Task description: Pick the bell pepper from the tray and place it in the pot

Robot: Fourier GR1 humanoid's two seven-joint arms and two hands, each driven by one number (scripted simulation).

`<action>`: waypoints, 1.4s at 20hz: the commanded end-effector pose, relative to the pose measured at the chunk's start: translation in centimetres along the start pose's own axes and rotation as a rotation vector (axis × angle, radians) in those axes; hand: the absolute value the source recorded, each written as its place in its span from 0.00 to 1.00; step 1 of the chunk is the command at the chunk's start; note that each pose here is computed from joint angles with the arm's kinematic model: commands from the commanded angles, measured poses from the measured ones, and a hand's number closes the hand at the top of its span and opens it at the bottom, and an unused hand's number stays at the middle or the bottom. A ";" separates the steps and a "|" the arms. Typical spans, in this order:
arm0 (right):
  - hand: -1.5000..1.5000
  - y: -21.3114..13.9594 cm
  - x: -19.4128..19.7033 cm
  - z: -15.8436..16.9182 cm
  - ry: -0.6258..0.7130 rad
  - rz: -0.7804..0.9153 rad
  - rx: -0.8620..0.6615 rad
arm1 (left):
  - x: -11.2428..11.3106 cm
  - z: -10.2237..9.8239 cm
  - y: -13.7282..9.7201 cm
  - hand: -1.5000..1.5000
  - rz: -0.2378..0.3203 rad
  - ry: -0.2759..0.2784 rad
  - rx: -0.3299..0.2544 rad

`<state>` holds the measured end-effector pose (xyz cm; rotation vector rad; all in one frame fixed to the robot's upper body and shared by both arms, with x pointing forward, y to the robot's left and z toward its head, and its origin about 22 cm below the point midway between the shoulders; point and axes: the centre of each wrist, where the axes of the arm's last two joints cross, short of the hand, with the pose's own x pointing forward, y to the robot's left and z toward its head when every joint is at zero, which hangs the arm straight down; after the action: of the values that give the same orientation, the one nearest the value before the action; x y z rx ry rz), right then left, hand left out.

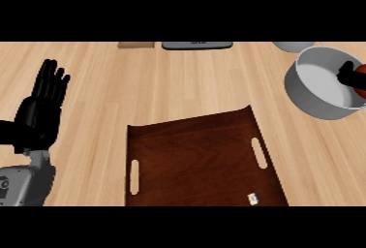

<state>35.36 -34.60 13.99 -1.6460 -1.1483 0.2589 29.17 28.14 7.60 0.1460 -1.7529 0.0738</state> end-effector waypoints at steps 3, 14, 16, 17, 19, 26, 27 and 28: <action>1.00 -1.9 -7.0 -1.2 0.021 -0.011 0.002 | 0.2 -1.0 -2.1 0.50 -0.017 -0.014 -0.019; 1.00 3.0 -13.3 -3.5 0.090 0.089 0.151 | 0.2 -1.1 -2.1 0.50 0.013 -0.013 -0.052; 1.00 3.3 -14.2 -3.4 0.158 -0.053 0.224 | -0.3 -1.3 -2.3 0.50 0.011 -0.009 -0.055; 1.00 3.1 -15.4 -2.7 0.203 -0.098 0.259 | 0.7 -0.5 0.0 0.50 0.009 -0.008 -0.038; 0.00 5.1 -14.5 -2.0 0.204 -0.146 0.317 | 1.0 -1.6 -1.3 0.50 0.015 -0.020 -0.059; 0.00 5.1 -14.7 -3.3 0.026 -0.247 0.305 | 2.0 -1.7 -2.4 0.50 0.003 -0.029 -0.044; 0.00 5.4 -14.9 -2.6 0.017 -0.298 0.260 | -0.1 -0.9 -2.1 0.50 0.011 -0.007 -0.059; 0.00 3.8 -14.5 -4.5 -0.008 -0.335 0.231 | 0.8 -1.7 -0.6 0.50 0.017 -0.012 -0.045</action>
<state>32.48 -48.11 6.40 -1.2545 -1.1956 0.2138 30.47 26.55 8.31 0.0958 -1.7701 0.0337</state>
